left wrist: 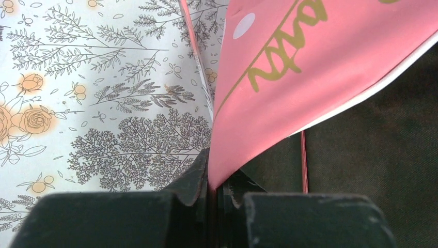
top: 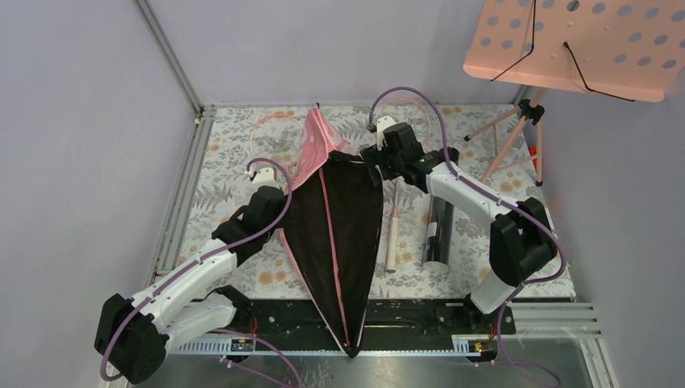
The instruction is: Pack up the badminton gear
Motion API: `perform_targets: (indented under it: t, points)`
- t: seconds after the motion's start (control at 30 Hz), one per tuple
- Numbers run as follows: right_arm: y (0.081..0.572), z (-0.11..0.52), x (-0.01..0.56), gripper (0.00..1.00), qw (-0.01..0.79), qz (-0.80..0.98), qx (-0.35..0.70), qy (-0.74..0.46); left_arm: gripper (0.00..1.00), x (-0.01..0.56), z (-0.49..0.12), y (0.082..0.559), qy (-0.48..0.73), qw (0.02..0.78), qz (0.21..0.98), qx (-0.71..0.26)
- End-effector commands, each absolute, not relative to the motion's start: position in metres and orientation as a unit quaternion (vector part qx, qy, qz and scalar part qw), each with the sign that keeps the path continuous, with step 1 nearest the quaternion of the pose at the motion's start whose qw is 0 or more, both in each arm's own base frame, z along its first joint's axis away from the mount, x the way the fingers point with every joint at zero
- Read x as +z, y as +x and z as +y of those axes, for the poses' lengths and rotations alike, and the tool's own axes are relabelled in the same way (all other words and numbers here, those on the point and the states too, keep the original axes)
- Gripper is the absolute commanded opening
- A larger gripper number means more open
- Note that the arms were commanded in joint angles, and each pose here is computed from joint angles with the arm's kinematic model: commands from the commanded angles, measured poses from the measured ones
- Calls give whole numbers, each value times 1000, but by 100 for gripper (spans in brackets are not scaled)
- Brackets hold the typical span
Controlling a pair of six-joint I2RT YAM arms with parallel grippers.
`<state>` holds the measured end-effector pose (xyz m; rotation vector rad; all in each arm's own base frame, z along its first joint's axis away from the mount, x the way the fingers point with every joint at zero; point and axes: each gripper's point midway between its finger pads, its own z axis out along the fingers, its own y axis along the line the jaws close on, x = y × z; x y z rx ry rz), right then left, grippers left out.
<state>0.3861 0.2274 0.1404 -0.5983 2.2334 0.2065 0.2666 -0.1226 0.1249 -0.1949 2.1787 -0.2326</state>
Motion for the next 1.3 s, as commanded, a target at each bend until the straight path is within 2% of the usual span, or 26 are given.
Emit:
perform_targets:
  t: [0.0,0.03,0.17,0.27,0.33,0.47,0.63,0.83,0.97,1.27]
  points:
    - [401,191,172,84,447,869,-3,-210,0,141,-99,278,-127,495,857,-65]
    - [395,201,174,84,440,870,29,-219,0,142,-102,279,-123,496,856,-76]
    - [359,246,203,99,423,858,180,-228,0,153,-126,284,-107,495,852,-133]
    - [334,260,235,100,448,827,269,-206,0,160,-144,290,-100,488,850,-171]
    - [326,256,244,100,468,815,289,-178,0,159,-141,293,-118,481,855,-155]
    - [318,238,227,100,480,821,297,-86,0,159,-137,299,-131,483,855,-138]
    - [324,199,187,100,490,844,218,-9,0,167,-134,304,-127,496,849,-130]
    - [329,163,121,100,406,908,80,69,0,190,-145,318,-104,511,843,-137]
    - [339,167,94,99,367,925,50,80,0,195,-161,330,-83,503,847,-150]
    - [342,186,38,85,276,958,32,76,0,182,-175,344,-61,488,858,-149]
